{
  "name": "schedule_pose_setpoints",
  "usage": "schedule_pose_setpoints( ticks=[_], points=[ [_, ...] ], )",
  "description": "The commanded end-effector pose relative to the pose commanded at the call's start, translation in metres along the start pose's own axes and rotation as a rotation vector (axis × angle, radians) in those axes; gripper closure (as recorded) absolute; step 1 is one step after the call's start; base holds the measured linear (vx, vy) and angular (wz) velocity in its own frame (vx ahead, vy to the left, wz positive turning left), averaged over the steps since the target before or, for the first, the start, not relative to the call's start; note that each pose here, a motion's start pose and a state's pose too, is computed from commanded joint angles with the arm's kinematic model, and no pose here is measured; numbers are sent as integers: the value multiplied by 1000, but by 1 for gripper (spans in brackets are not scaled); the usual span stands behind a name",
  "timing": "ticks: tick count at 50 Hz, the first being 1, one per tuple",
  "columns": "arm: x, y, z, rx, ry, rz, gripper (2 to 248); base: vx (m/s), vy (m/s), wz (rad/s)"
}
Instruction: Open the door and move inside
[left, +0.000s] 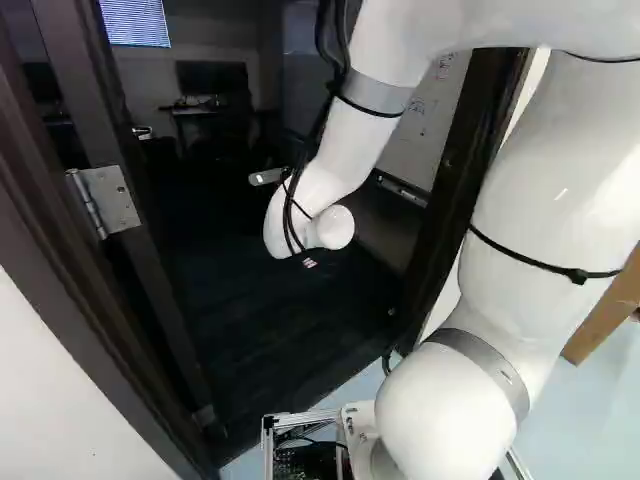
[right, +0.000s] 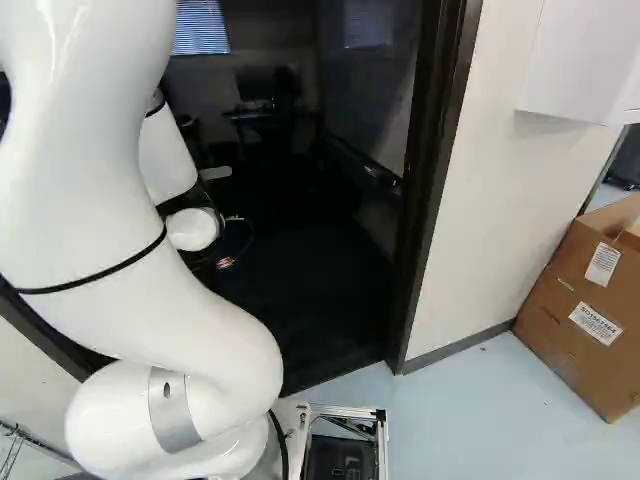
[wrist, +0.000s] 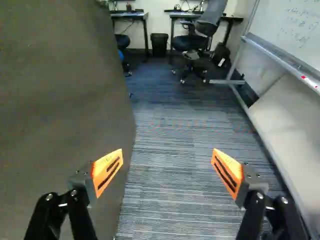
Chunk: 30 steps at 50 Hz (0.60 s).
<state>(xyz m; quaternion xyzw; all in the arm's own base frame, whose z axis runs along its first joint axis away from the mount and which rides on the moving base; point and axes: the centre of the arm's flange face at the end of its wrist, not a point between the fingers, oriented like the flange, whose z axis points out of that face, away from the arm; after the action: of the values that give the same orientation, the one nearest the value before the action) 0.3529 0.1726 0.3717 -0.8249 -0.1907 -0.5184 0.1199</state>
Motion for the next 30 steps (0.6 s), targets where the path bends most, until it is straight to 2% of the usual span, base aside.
schedule_pose_setpoints(
  ticks=[30],
  points=[
    [-22,29,-42,-77,-2,37,3,0,0,0]
  ],
)
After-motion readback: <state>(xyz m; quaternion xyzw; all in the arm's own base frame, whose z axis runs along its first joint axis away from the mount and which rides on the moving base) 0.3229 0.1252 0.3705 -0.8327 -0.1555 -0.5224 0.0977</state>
